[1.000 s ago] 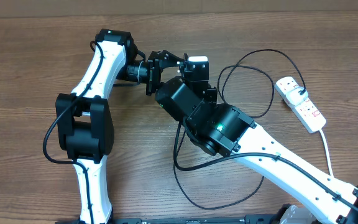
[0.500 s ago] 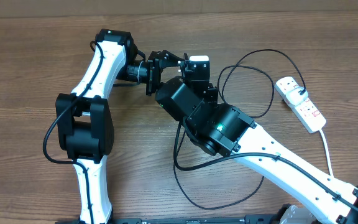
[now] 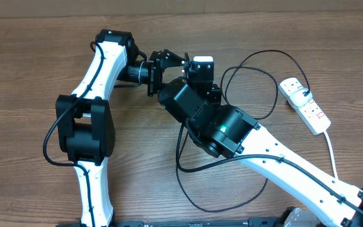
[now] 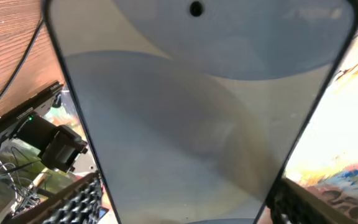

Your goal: Plug charger to phone and switch on socket

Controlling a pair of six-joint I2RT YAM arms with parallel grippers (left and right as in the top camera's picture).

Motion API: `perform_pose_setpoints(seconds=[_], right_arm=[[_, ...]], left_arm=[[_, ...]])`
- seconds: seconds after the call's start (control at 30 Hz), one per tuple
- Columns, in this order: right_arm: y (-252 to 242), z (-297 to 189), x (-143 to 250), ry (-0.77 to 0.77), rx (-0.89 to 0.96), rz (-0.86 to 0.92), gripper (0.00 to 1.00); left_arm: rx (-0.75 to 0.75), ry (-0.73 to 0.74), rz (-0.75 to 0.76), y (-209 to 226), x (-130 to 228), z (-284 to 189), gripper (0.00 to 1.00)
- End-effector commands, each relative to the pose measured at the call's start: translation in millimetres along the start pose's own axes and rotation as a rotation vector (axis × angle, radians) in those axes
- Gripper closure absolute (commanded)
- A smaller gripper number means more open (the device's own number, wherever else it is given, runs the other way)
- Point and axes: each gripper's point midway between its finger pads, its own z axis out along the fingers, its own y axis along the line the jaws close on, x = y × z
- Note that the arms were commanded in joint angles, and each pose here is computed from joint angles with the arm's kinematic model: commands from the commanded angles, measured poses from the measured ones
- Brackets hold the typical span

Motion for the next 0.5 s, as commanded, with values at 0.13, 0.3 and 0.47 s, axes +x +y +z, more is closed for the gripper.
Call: perform_pose_setpoints(seconds=[0.13, 0.3, 0.47], right_arm=[[1, -5, -16, -0.046, 0.004, 0.113, 0.96], [-2, -10, -24, -0.072, 0.01, 0.271, 0.96], [-8, -28, -47, -0.127, -0.013, 0.508, 0.96]], left_arm=[[0.042, 0.003, 0.036, -12, 1, -2, 0.0], [0.041, 0.003, 0.037, -12, 1, -2, 0.0], [0.04, 0.002, 0.037, -12, 1, -2, 0.0]])
